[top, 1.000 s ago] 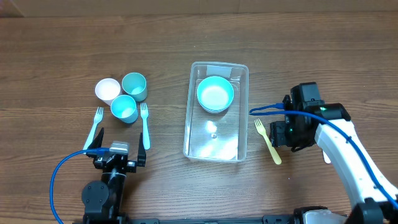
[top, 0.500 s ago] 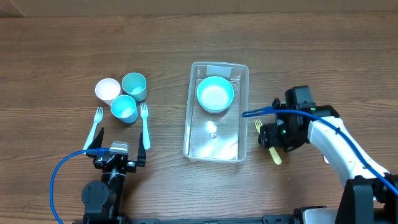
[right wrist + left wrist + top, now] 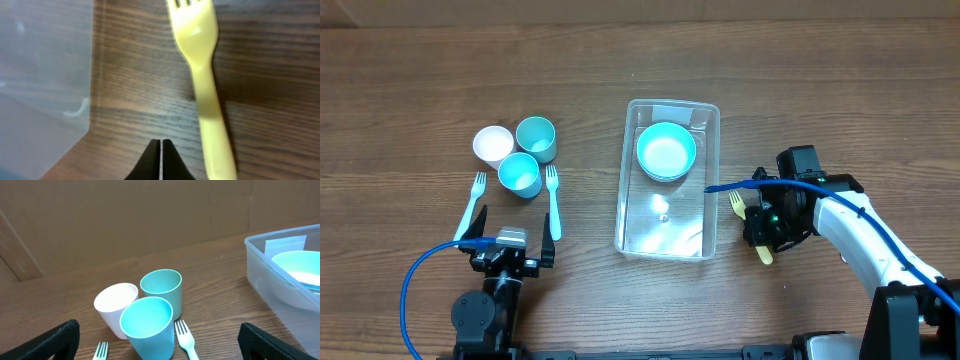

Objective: Pack container
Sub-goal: 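Release the teal bowl and lower the right gripper to the yellow fork, then close the right gripper on the yellow fork handle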

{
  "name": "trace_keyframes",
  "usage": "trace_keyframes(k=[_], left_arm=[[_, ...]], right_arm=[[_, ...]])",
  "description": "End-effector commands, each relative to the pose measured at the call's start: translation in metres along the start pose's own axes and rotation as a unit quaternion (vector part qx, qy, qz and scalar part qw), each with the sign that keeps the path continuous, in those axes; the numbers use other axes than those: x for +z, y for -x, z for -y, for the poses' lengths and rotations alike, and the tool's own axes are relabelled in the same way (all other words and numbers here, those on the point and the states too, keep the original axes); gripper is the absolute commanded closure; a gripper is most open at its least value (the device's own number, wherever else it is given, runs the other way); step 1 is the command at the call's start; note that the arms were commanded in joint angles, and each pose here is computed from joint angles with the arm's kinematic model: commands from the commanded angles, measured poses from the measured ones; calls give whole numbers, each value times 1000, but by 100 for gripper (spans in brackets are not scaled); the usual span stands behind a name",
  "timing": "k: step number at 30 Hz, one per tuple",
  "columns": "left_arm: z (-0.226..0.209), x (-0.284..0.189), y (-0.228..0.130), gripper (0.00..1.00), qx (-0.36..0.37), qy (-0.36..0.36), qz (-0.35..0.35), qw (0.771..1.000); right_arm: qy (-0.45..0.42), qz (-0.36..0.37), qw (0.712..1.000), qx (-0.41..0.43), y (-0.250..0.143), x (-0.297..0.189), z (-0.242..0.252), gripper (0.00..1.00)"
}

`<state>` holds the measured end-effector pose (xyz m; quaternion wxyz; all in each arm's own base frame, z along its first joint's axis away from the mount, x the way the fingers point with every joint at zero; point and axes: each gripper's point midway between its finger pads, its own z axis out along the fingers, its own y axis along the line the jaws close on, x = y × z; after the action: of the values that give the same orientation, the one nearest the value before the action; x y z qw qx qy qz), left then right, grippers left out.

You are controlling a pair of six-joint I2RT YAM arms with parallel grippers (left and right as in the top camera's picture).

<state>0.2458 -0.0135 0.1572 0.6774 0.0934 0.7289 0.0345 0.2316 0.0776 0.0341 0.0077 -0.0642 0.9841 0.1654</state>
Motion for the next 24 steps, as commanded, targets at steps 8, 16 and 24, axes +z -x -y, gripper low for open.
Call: trace_keyframes(k=[8,16,24], left_arm=[[2,0,1,0,6,-4,4,1000],[2,0,1,0,6,-4,4,1000],[2,0,1,0,6,-4,4,1000]], right_arm=[[23,54,998,-19,15,16,-2,96],[20,85,996,-35,30,14,-2,96],[20,84,995,-50,33,20,0,96]])
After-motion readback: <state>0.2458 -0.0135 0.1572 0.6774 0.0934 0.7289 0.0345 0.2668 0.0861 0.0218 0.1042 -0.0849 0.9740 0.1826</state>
